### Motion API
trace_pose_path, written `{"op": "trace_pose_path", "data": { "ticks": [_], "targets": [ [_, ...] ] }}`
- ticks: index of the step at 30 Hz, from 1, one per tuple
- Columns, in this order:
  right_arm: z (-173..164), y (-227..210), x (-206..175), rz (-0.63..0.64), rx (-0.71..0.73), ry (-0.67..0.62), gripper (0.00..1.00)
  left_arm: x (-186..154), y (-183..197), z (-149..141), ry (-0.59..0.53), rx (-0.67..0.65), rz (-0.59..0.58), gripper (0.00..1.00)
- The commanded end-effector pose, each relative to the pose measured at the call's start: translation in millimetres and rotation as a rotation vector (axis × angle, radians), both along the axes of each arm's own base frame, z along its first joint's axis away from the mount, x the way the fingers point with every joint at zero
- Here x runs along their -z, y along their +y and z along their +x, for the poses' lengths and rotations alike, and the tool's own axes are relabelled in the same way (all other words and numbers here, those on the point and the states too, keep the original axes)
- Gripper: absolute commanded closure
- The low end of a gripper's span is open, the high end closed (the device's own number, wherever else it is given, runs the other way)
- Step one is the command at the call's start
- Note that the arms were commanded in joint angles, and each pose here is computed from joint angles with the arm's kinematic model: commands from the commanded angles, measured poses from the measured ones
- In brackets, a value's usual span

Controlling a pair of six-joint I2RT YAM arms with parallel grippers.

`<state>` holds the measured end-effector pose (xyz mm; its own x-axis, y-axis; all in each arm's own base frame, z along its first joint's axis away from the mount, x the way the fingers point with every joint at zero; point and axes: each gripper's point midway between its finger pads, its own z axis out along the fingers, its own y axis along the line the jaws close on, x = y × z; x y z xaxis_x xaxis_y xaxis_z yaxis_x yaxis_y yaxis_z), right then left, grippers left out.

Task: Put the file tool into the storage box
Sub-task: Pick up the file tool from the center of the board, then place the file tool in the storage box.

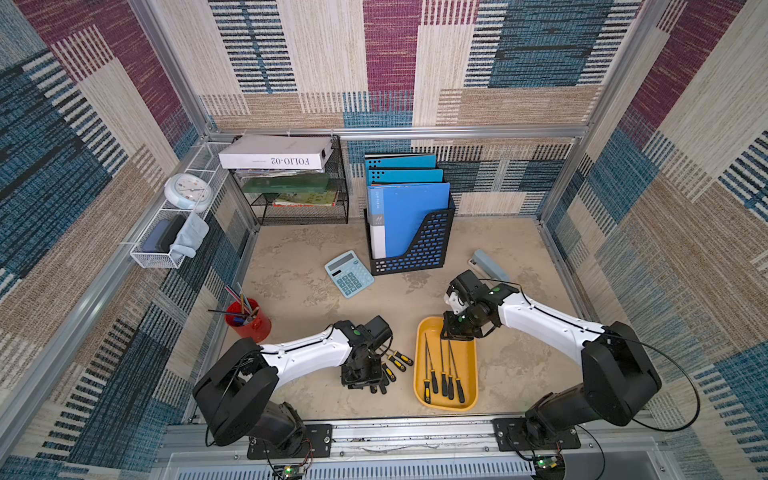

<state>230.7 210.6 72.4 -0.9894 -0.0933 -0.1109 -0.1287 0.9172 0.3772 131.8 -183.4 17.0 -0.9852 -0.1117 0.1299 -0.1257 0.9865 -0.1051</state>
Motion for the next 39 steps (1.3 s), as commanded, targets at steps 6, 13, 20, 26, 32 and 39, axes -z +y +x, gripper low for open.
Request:
{"op": "trace_pose_path", "data": {
  "ticks": [6,13,20,26,32,39],
  "targets": [
    [2,4,-1,0.008,-0.026,-0.009,0.73,0,22,-4,0.016,0.001,0.124,0.68],
    [5,12,-6,0.044,-0.040,-0.012,0.73,-5,17,2,0.013,0.039,0.126,0.85],
    [5,57,-50,0.348,-0.075,-0.037,0.63,-42,4,-1,-0.056,0.107,-0.035,0.93],
    [-4,97,-77,0.577,-0.104,-0.011,0.57,-88,-51,-7,-0.138,0.216,-0.449,0.90],
    [-14,128,-80,0.634,-0.135,0.020,0.55,-95,-70,-10,-0.095,0.255,-0.528,0.92],
    [-18,138,-60,0.580,-0.127,0.061,0.58,-100,-75,-6,-0.110,0.261,-0.546,0.92]
  ]
}}
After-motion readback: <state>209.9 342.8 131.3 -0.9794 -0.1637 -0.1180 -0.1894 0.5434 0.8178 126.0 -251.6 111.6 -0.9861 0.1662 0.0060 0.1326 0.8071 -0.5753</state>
